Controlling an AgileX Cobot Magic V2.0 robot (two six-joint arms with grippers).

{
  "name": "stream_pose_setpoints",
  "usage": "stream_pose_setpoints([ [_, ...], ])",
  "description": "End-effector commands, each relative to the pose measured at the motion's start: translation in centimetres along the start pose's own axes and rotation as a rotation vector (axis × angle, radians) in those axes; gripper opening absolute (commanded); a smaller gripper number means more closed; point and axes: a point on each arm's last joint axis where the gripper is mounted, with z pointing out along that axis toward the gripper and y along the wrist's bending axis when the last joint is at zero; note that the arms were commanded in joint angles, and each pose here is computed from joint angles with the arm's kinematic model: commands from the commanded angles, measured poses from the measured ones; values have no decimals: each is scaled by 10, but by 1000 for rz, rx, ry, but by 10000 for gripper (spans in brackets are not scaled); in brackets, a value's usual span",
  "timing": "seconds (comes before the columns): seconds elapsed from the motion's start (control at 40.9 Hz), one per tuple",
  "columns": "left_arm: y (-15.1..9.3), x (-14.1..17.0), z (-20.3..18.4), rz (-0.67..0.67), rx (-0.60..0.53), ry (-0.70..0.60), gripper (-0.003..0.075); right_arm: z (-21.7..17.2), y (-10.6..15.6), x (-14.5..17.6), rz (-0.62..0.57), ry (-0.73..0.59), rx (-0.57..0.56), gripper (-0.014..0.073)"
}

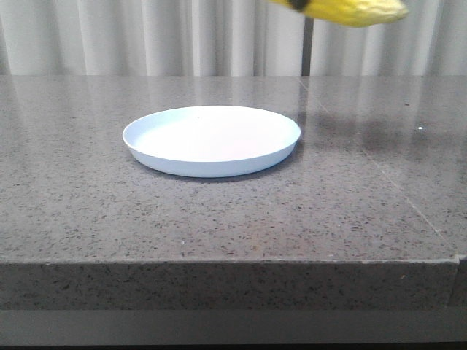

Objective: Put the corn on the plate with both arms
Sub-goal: 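Lift the corn cob with the right gripper and carry it over the plate, then lower the corn cob onto the plate and open the right gripper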

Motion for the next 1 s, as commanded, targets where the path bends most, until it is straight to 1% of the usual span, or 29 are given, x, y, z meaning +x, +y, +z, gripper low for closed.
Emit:
stream_pose_setpoints([
  [0.0,0,-11,-6,-4,3,-90,363,-15,25,-14,-64,-119,-42,239],
  [0.073,0,-11,-6,-4,3,-90,363,-2,38,-15,-86,-122,-65,239],
  [0.147,0,-11,-6,-4,3,-90,363,11,45,-16,-93,-125,-78,239],
  [0.269,0,-11,-6,-4,3,-90,363,36,46,-16,-70,-100,-99,239],
  [0.464,0,-11,-6,-4,3,-90,363,70,45,-10,-64,-37,-95,239],
  [0.513,0,-11,-6,-4,3,-90,363,75,44,-8,-63,-26,-95,251],
  [0.538,0,-11,-6,-4,3,-90,363,77,44,-8,-62,-23,-95,266],
  [0.587,0,-11,-6,-4,3,-90,363,80,44,-7,-62,-17,-95,328],
  [0.66,0,-11,-6,-4,3,-90,363,82,44,-7,-61,-14,-94,449],
  [0.733,0,-11,-6,-4,3,-90,363,82,43,-7,-63,-19,-91,554],
  [0.758,0,-11,-6,-4,3,-90,363,82,43,-8,-65,-20,-88,577],
  [0.831,0,-11,-6,-4,3,-90,363,81,42,-8,-74,-22,-78,619],
  [0.978,0,-11,-6,-4,3,-90,363,69,42,-10,-63,-37,-79,615],
])
